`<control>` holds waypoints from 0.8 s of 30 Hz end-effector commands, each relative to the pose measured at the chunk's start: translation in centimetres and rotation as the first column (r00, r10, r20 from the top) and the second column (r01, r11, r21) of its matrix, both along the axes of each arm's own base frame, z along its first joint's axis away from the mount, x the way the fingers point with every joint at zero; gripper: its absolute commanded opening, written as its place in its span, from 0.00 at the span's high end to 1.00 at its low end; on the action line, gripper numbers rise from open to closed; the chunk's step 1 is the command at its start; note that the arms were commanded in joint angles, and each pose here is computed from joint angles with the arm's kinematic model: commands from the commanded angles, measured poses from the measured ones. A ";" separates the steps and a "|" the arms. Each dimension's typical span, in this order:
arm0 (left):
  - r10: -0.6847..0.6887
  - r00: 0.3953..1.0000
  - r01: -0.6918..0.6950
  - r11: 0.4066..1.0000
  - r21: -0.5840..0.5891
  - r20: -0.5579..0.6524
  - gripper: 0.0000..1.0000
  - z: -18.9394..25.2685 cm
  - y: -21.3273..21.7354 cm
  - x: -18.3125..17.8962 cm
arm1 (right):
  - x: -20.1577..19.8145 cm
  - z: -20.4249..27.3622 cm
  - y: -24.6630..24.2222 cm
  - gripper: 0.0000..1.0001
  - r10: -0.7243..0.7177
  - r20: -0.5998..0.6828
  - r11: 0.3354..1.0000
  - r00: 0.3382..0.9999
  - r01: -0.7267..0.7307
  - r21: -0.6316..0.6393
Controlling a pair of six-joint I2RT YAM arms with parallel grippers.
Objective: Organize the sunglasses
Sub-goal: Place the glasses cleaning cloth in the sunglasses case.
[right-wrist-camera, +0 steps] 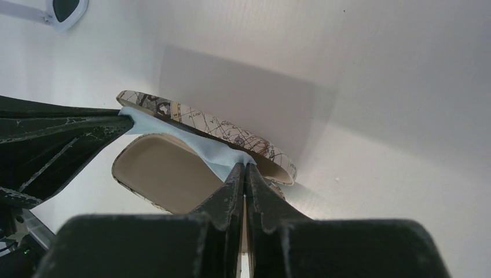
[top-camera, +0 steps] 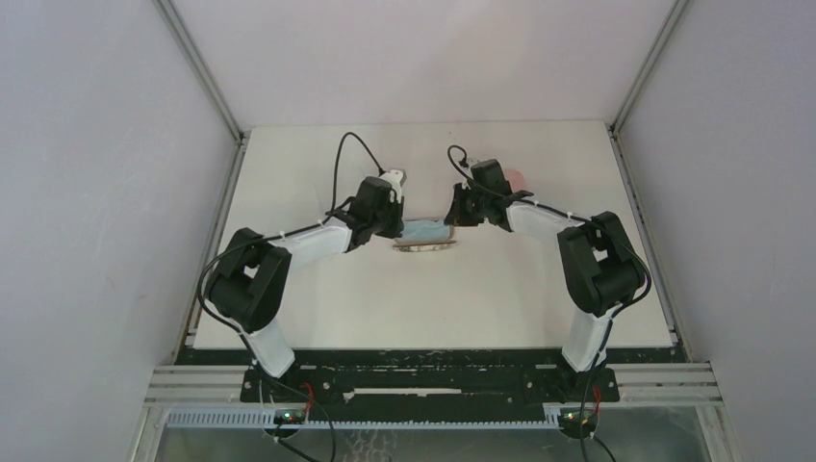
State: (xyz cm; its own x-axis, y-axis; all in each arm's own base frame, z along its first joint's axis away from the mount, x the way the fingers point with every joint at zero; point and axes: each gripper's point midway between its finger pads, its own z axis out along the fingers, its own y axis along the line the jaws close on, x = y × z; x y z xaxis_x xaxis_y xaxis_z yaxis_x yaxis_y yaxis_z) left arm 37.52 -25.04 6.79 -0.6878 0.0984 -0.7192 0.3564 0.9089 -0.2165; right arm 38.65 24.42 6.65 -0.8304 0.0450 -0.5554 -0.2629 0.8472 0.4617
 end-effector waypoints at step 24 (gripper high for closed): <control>0.025 0.999 -0.026 1.000 0.004 0.033 0.90 0.5 0.4 2.0 | 2.6 1.9 0.7 0.95 -0.003 0.065 0.998 0.998 0.000 0.057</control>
